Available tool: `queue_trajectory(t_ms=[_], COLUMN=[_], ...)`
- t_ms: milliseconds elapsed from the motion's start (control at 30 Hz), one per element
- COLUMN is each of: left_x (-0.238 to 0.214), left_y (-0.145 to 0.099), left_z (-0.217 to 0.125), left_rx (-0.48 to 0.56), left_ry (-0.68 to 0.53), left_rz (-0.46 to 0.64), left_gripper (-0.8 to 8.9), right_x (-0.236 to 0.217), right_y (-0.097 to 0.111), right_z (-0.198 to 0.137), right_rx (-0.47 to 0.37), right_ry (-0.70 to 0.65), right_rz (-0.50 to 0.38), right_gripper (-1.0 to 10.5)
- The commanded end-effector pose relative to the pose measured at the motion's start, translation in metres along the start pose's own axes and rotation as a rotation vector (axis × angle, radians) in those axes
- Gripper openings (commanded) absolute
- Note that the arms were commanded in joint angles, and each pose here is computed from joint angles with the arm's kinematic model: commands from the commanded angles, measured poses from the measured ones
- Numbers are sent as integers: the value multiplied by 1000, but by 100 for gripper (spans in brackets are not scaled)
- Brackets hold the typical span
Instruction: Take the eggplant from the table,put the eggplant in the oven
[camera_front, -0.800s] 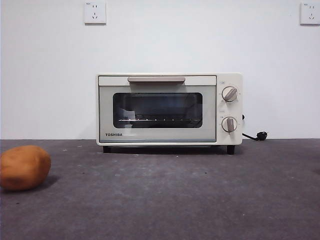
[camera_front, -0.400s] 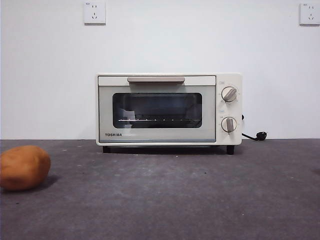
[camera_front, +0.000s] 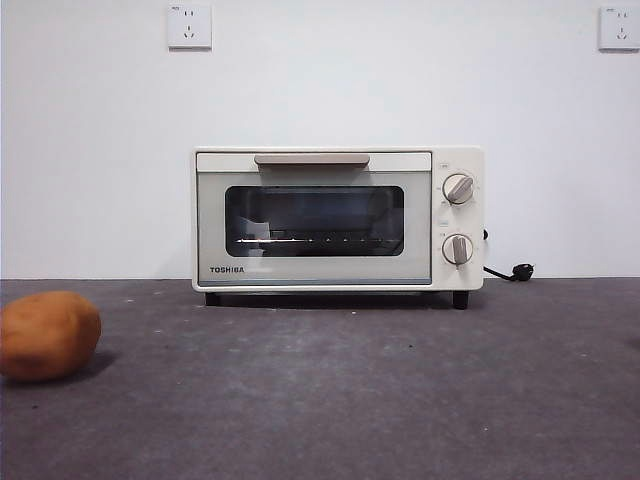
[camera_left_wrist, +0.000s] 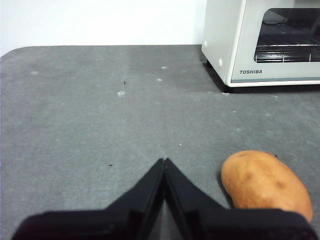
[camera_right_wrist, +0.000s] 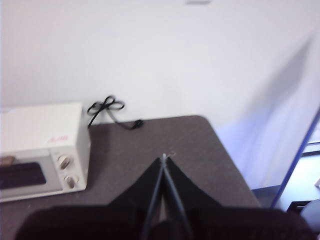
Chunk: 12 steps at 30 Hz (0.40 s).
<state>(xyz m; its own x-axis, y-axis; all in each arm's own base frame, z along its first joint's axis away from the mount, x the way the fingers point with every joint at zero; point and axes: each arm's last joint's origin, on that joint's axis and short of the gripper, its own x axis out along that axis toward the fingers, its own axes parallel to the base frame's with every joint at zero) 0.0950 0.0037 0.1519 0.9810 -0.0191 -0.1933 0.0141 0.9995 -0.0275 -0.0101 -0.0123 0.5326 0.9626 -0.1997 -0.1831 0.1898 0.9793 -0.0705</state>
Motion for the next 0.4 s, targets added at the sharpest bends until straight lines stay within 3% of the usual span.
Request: queue_trajectory(t_ms=[33, 400], left_x=[1, 1], left_y=[0, 0], left_z=[-2, -2], left_rx=[-8, -8], left_ry=[0, 0], left_rz=[1, 1], left_gripper=[-4, -4], right_x=[-13, -32], right_y=[-4, -3], right_z=[-4, -36], right_rx=[17, 42], right_ry=[-35, -85], right_rz=[-6, 3], right_gripper=[0, 0])
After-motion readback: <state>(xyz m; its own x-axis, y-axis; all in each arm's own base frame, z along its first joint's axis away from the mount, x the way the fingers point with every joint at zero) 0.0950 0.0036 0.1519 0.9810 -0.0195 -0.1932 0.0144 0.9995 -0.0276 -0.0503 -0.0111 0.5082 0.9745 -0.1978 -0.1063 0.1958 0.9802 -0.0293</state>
